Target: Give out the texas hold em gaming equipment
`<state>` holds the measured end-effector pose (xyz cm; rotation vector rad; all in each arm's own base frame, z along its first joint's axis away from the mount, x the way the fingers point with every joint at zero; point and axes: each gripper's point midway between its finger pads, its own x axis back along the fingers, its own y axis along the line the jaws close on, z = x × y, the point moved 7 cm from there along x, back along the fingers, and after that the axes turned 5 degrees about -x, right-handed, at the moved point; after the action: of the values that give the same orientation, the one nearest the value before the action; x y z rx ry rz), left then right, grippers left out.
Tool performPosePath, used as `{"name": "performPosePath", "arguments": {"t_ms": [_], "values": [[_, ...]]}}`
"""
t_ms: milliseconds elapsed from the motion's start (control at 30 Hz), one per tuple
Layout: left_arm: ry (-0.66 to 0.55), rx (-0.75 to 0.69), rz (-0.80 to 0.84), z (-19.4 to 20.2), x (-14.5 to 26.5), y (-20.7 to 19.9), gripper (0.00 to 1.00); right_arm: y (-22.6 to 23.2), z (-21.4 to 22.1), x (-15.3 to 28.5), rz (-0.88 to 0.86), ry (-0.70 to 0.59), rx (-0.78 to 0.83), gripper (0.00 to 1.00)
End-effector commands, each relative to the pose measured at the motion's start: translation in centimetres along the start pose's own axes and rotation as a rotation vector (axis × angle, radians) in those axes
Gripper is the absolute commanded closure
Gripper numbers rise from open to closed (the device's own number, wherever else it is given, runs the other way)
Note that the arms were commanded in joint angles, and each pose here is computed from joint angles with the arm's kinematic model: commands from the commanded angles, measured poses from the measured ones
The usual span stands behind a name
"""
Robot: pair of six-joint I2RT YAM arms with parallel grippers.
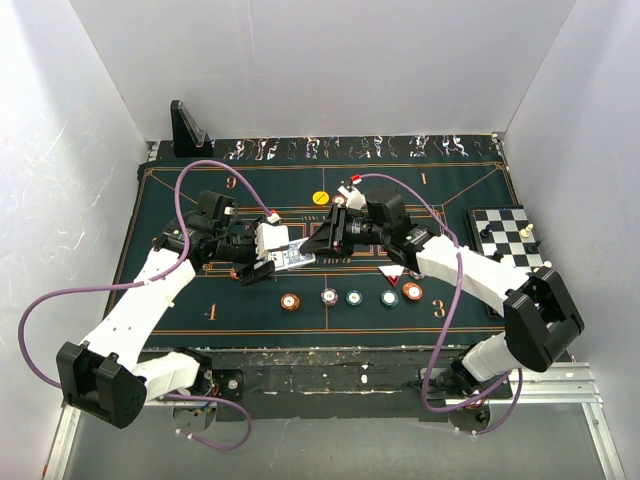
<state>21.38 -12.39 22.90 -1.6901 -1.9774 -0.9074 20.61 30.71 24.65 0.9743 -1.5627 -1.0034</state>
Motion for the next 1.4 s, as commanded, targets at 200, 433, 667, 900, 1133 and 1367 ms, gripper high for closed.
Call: {"name": "performPosePath", "arguments": {"t_ms": [200,433,667,900,1133,1367], "values": [[-0.059,-0.045,-0.036,-1.9,0.7,1.0,0.91,-0.1,-0.4,1.7,0.002,-0.044,0.023,0.75],[-0.056,-0.044,-0.04,-1.9,0.8,1.0,0.92,-0.5,-0.3,2.2,0.042,-0.068,0.035,0.84],[-0.061,-0.043,-0.037,-1.9,0.7,0.9,0.95,-0.5,-0.6,3.1,0.056,-0.093,0.049,0.85],[-0.068,-0.043,-0.039,-2.0,0.9,0.9,0.98,-1.0,-0.9,3.9,0.066,-0.113,0.038,0.85],[-0.067,-0.039,-0.031,-1.8,0.7,0.7,1.0,-1.0,-1.4,5.1,0.05,-0.135,0.035,0.85],[-0.062,-0.034,-0.031,-1.6,0.7,0.5,1.0,-0.3,-2.4,6.9,0.01,-0.173,0.02,0.99]]}}
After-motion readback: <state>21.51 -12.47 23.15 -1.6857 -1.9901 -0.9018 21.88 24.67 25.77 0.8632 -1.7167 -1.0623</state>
